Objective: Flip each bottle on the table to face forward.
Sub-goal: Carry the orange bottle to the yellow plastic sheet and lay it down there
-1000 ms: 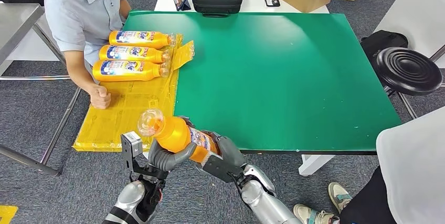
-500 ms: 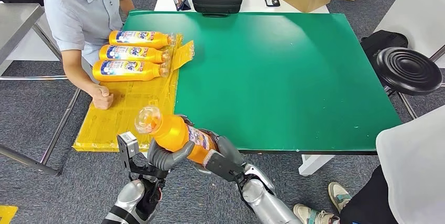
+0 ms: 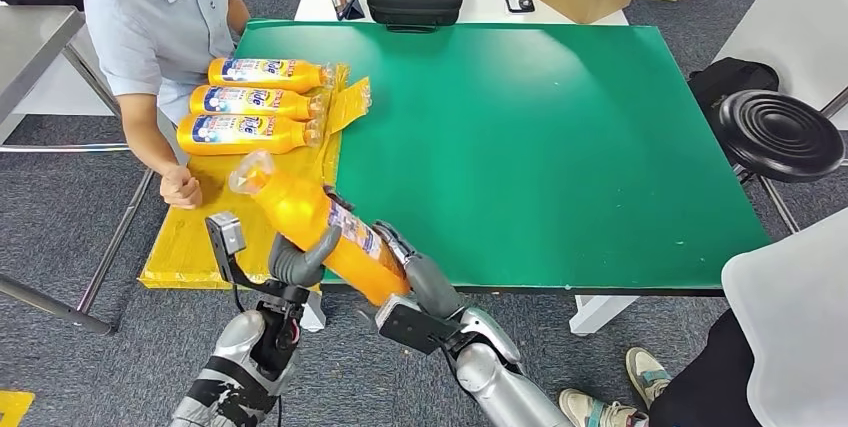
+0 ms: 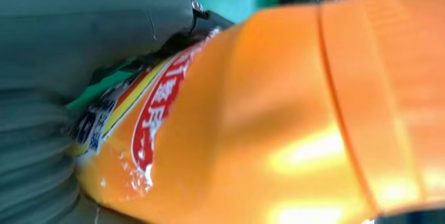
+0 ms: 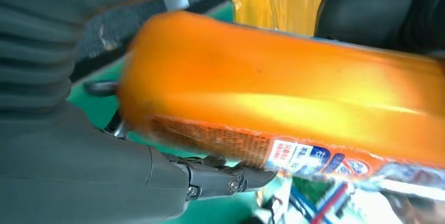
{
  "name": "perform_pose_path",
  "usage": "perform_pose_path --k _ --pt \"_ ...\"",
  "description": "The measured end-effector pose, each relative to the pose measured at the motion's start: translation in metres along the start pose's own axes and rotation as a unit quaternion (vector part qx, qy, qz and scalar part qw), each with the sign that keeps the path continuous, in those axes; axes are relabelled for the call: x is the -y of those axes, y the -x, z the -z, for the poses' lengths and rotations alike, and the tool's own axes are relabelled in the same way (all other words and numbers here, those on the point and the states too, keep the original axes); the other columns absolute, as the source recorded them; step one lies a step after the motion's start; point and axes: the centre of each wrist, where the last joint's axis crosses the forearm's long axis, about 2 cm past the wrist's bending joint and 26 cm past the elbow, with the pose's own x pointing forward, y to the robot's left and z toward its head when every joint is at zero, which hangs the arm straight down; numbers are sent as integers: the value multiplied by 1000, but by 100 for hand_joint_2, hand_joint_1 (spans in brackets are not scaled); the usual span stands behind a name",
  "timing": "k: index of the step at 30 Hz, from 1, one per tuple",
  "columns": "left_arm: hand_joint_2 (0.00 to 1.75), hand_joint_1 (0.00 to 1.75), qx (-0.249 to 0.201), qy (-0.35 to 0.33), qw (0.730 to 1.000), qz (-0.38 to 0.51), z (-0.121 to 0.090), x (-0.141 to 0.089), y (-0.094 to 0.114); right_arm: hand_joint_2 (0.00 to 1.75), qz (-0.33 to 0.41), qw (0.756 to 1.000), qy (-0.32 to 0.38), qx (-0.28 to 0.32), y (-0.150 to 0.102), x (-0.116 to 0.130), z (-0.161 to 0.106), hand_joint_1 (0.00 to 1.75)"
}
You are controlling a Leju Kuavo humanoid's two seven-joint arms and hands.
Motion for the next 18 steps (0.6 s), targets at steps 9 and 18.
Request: perform_pose_path --k 9,18 --pt "175 175 40 -64 989 125 17 -34 -27 0 -54 997 54 32 -8 5 5 0" --pt "175 175 94 -84 952 280 32 -48 -51 0 -73 990 114 34 -9 15 2 0"
